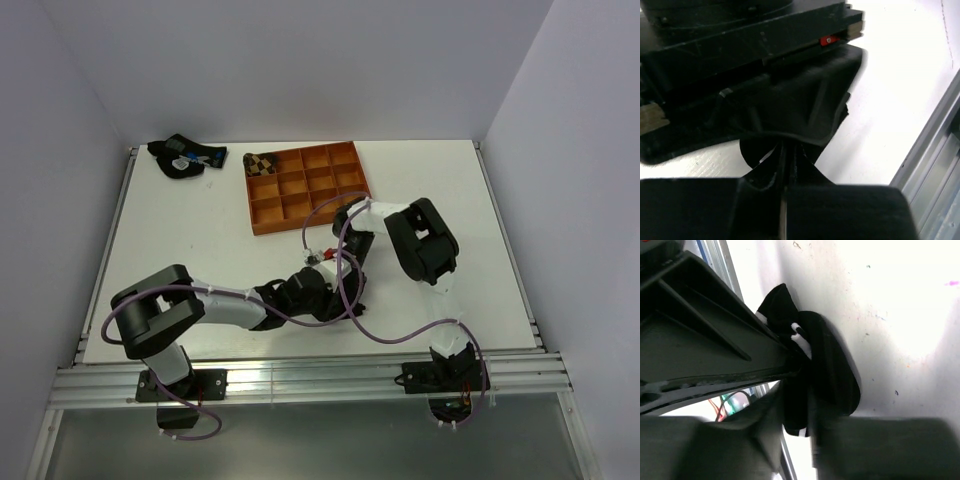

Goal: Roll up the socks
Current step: Roll the sock at the center of the board.

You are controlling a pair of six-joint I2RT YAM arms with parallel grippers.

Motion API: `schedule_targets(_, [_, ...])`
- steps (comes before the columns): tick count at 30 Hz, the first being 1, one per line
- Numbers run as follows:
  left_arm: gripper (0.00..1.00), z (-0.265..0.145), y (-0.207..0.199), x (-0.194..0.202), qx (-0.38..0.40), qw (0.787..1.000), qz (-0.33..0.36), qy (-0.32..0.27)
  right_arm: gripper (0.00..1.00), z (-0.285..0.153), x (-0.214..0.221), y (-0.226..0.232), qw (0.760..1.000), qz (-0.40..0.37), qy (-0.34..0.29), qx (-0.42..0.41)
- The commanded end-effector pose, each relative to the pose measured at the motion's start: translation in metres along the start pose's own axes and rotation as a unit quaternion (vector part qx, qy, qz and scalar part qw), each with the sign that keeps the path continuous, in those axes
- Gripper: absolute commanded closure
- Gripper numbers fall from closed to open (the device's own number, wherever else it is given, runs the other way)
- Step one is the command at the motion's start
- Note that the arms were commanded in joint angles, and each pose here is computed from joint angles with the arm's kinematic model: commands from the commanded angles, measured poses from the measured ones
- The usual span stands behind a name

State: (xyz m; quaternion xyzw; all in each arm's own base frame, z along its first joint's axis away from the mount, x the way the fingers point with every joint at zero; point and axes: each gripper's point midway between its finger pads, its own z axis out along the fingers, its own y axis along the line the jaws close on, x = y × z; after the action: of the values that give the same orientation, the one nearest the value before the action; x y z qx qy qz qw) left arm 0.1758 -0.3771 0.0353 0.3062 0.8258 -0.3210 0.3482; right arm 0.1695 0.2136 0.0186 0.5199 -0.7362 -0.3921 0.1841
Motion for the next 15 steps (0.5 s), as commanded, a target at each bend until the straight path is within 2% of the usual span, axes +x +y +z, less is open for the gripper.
schedule_targets(1, [1.00,0.007,0.008,0.023,-0.015,0.999,-0.013,0.040,0.63,-0.009,-0.007,-0.019,0.998,-0.037,-0.013,0.053])
schedule_targets(3, [1.00,0.008,0.012,0.031,-0.022,0.998,-0.017,0.050,0.55,-0.015,-0.008,-0.014,0.997,-0.050,-0.022,0.061])
schedule_targets(6, [1.00,0.004,0.017,0.035,-0.026,0.998,-0.033,0.052,0.49,-0.026,-0.009,-0.009,0.994,-0.056,-0.042,0.078])
schedule_targets(15, [1.00,-0.003,0.029,0.038,-0.037,0.994,-0.077,0.069,0.46,-0.075,-0.005,-0.011,0.978,-0.032,-0.126,0.163])
